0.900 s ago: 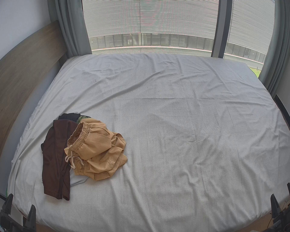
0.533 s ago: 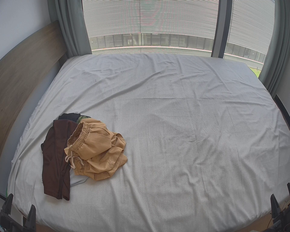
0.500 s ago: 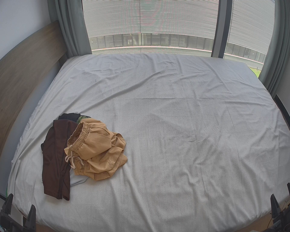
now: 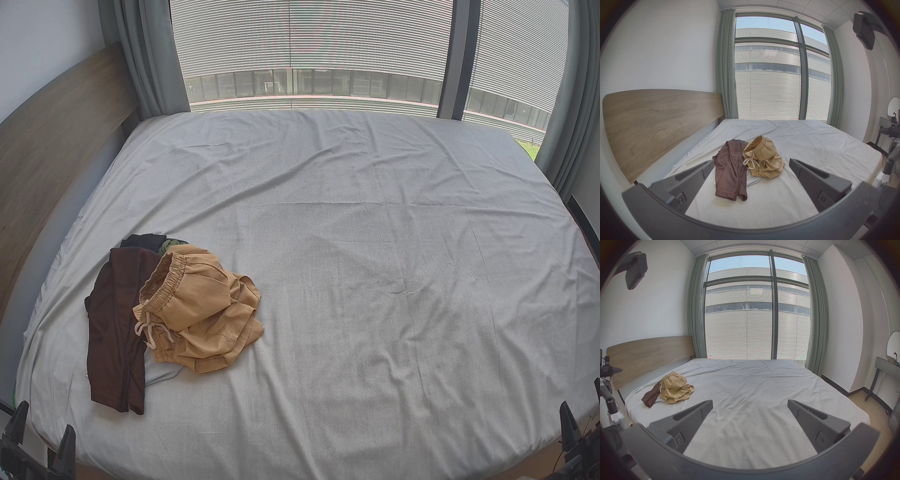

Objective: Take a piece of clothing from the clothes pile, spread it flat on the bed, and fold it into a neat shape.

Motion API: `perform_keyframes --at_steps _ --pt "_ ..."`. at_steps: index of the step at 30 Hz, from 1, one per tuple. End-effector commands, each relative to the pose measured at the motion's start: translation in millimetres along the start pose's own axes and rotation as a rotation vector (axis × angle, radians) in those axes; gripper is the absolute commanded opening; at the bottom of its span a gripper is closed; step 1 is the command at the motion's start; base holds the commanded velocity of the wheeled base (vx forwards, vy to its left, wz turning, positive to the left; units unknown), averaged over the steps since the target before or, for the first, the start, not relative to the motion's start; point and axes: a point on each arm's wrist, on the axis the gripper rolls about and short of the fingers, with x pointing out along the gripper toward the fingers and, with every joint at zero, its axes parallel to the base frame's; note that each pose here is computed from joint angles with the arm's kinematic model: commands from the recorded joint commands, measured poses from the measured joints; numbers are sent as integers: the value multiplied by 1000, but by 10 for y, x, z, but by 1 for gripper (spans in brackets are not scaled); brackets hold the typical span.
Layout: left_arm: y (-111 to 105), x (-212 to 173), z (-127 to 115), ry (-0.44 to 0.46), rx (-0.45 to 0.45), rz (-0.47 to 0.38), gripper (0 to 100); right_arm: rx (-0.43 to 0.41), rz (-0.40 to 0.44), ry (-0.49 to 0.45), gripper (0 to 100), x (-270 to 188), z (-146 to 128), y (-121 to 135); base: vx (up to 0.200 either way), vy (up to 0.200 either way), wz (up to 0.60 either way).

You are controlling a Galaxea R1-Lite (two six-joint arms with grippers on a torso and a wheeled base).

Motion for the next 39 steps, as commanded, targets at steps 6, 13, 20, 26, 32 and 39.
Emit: perform_keyframes --at_steps 6,13,20,26,32,39 --pt "0 5 -51 8 6 -1 100 -2 0 1 100 1 -52 1 0 0 0" --pt "0 5 -50 6 12 -1 100 -1 0 1 100 1 -52 1 0 0 0" --pt "-2 -25 136 -107 9 5 100 1 0 1 100 1 -52 1 0 0 0" --pt "-7 37 317 -75 14 -57 100 2 0 1 100 1 -52 1 0 0 0" --pt "-11 175 529 1 2 -150 100 1 3 1 100 1 -52 1 0 0 0" --pt "-33 353 898 18 3 -175 100 2 3 1 100 1 -52 1 0 0 0"
